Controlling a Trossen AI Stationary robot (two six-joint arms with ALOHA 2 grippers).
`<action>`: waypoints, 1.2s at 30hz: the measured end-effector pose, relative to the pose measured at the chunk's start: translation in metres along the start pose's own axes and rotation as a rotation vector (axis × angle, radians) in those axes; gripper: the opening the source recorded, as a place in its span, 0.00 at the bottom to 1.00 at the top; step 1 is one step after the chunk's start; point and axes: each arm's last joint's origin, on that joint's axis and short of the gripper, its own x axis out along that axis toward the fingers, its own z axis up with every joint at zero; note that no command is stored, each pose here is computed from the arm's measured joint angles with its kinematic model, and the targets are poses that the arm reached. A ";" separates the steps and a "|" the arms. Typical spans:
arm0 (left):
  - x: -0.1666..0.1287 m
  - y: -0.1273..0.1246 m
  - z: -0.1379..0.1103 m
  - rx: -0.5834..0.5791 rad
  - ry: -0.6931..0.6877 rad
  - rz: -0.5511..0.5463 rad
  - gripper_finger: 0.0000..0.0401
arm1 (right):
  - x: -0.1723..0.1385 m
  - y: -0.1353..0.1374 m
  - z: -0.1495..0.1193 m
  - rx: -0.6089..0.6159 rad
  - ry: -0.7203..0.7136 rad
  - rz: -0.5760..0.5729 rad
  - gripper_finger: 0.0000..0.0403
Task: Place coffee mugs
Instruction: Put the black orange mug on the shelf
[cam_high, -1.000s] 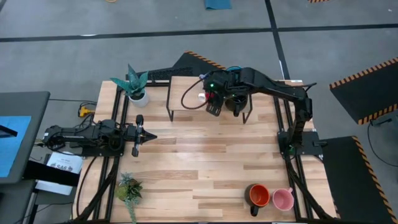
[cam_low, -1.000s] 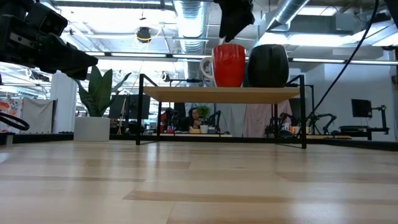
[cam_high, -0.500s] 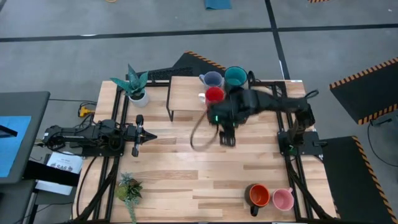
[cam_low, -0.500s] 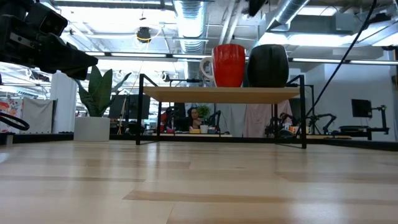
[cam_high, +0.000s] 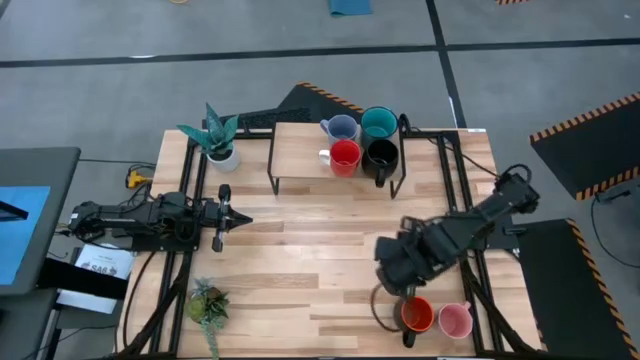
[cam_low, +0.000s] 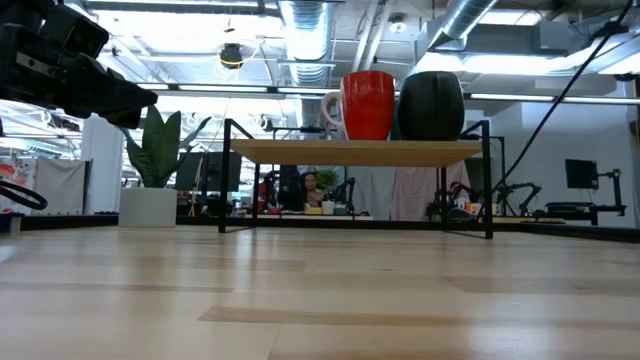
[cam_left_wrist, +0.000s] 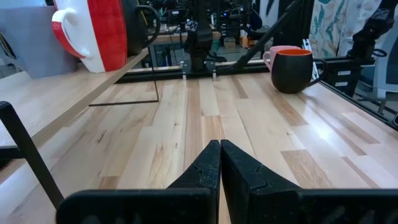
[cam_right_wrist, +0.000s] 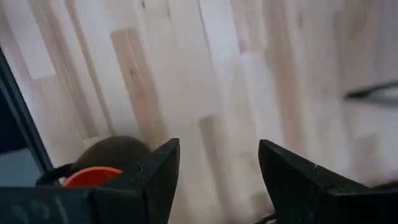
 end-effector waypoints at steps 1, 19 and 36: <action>0.000 0.000 0.000 0.000 0.000 0.000 0.00 | 0.004 0.002 -0.008 0.031 0.009 -0.006 0.61; 0.000 0.000 0.000 0.000 0.000 0.000 0.00 | 0.051 0.038 -0.090 0.167 0.019 0.088 0.61; 0.000 0.000 0.000 0.000 0.000 0.000 0.00 | 0.080 0.039 -0.080 0.122 0.079 0.180 0.61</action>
